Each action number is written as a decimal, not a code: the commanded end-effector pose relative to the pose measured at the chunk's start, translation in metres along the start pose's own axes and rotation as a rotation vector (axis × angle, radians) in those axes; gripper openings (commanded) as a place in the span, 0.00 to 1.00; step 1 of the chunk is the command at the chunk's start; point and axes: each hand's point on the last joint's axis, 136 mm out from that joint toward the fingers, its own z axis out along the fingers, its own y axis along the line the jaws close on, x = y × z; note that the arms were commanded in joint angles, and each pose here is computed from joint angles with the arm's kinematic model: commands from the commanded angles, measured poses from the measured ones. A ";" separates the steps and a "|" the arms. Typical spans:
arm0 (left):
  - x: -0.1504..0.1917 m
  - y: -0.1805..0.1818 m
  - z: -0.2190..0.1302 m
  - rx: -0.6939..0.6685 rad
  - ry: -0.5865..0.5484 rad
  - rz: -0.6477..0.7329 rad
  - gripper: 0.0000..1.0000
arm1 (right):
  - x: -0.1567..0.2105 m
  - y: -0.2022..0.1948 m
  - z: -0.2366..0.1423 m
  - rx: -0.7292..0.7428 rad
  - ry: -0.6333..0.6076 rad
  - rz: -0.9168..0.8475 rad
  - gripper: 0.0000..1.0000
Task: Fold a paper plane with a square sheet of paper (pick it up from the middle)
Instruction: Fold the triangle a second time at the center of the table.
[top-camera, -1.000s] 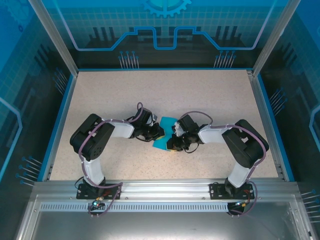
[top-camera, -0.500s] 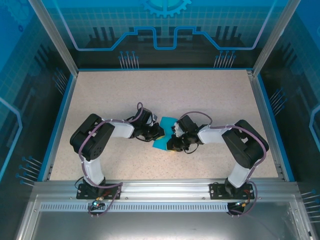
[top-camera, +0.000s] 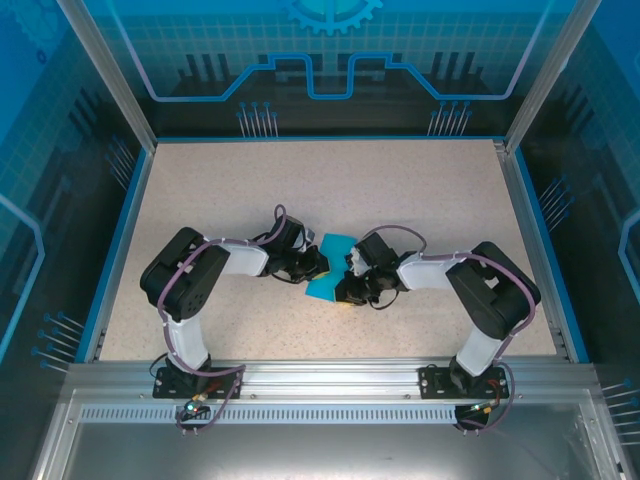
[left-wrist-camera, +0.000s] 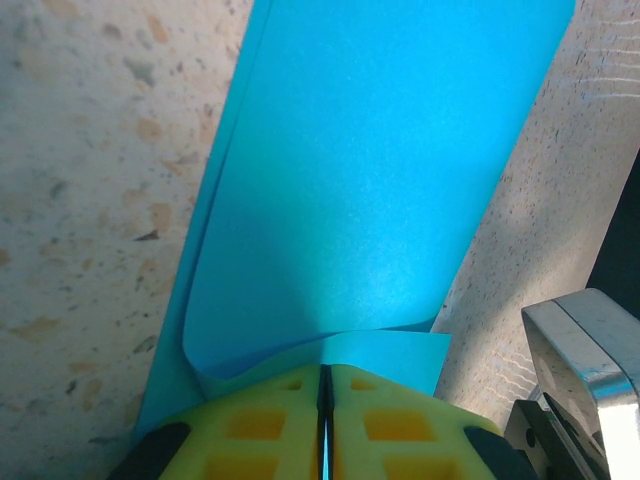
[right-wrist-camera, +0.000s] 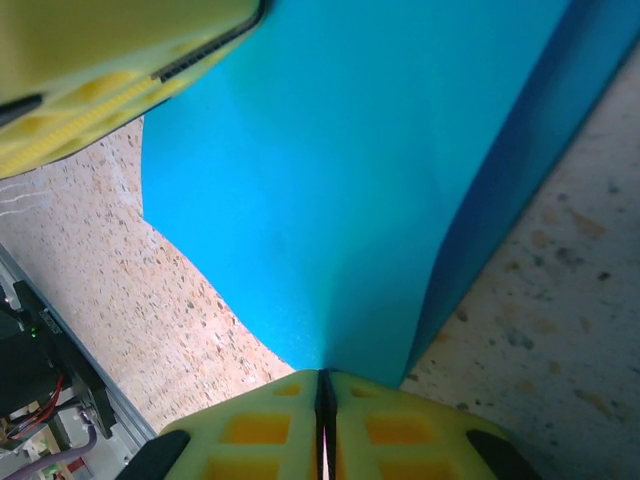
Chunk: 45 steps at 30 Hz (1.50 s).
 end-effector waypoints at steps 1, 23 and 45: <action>0.021 0.044 0.010 -0.121 0.062 -0.062 0.12 | 0.028 -0.036 0.008 0.109 0.073 0.077 0.11; 0.019 0.035 0.007 -0.106 0.059 -0.052 0.12 | -0.011 -0.006 0.008 -0.014 -0.008 0.090 0.13; 0.007 -0.021 -0.003 0.062 0.054 0.036 0.26 | 0.007 -0.042 0.012 0.094 0.016 0.129 0.09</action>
